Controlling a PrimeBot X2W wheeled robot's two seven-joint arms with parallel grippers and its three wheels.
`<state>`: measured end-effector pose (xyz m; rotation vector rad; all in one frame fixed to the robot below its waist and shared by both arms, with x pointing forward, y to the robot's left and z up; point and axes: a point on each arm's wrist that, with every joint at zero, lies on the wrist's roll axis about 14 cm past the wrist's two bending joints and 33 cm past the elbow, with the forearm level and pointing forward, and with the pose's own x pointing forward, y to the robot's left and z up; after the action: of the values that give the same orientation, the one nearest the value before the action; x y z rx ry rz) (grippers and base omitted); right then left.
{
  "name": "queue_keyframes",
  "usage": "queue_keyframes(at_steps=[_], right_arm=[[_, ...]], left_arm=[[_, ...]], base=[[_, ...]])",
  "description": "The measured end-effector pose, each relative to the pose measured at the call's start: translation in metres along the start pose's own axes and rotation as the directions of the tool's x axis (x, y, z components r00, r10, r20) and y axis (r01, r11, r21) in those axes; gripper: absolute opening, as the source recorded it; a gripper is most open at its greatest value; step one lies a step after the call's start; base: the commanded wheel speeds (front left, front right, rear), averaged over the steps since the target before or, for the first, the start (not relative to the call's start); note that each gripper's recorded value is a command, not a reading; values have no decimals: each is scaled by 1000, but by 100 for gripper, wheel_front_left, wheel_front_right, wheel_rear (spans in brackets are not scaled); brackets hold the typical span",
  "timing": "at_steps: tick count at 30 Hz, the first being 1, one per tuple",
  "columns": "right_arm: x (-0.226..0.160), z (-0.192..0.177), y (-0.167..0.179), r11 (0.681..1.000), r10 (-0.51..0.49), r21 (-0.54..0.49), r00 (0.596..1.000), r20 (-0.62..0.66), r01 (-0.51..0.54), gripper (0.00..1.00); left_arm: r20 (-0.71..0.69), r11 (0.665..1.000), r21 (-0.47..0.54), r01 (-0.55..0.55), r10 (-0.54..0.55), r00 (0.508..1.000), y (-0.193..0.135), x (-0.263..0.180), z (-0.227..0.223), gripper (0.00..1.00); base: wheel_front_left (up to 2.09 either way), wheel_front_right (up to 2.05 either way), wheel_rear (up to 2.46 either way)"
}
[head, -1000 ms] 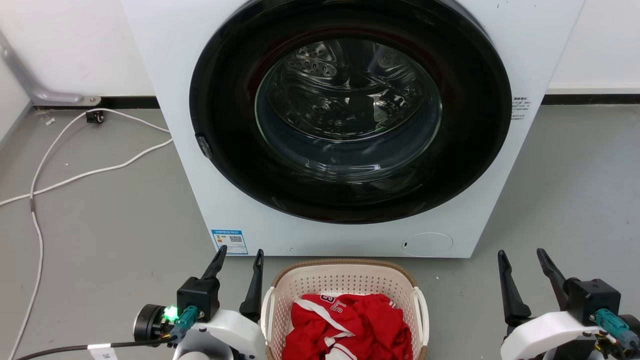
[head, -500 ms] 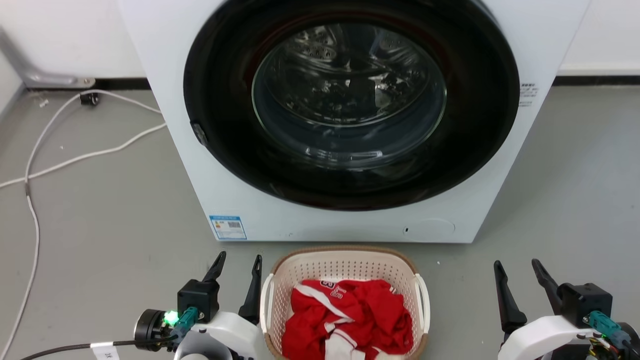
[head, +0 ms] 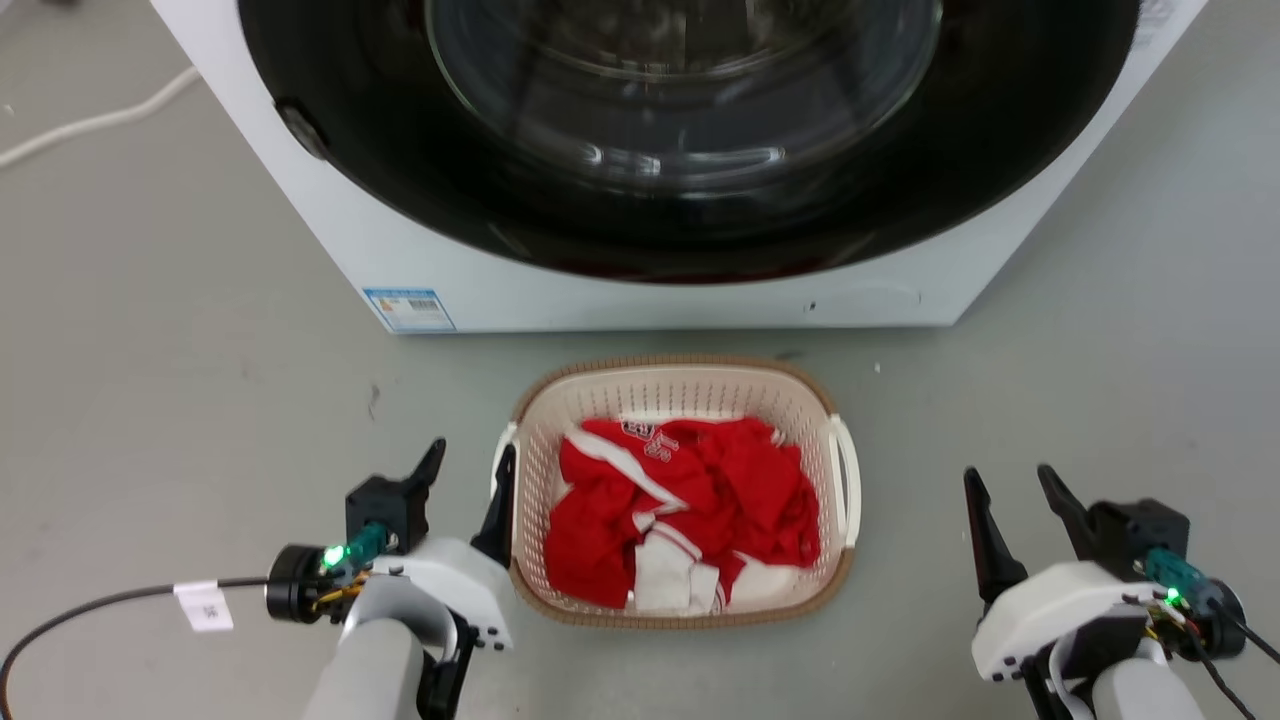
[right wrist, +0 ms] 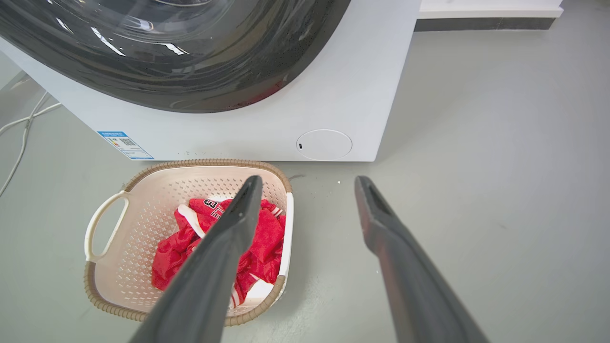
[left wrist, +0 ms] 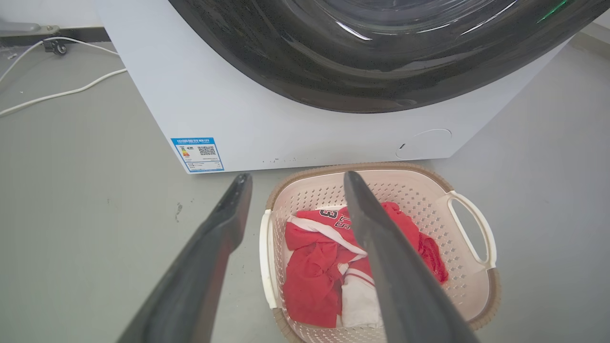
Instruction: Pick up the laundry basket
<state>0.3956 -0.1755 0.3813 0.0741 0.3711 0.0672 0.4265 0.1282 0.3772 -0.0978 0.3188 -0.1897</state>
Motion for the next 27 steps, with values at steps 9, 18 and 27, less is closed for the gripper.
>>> queue_keyframes(at_steps=[9, 18, 27], right_arm=[[44, -59, 1, 1000, 14, 16, 983, -182, -11, 100], [77, -119, 4, 999, 40, 34, 934, -355, -30, 100], [105, -157, 11, 997, 76, 43, 882, -466, -63, 100]], left_arm=[[-184, 1000, -31, -1, -5, 983, 14, 47, -58, 100], [-369, 997, -70, -34, 5, 930, 27, 77, -122, 100], [-494, 996, -86, -29, -17, 869, 29, 99, -163, 100]], base=[[0, 0, 0], [0, 0, 0], [0, 0, 0]])
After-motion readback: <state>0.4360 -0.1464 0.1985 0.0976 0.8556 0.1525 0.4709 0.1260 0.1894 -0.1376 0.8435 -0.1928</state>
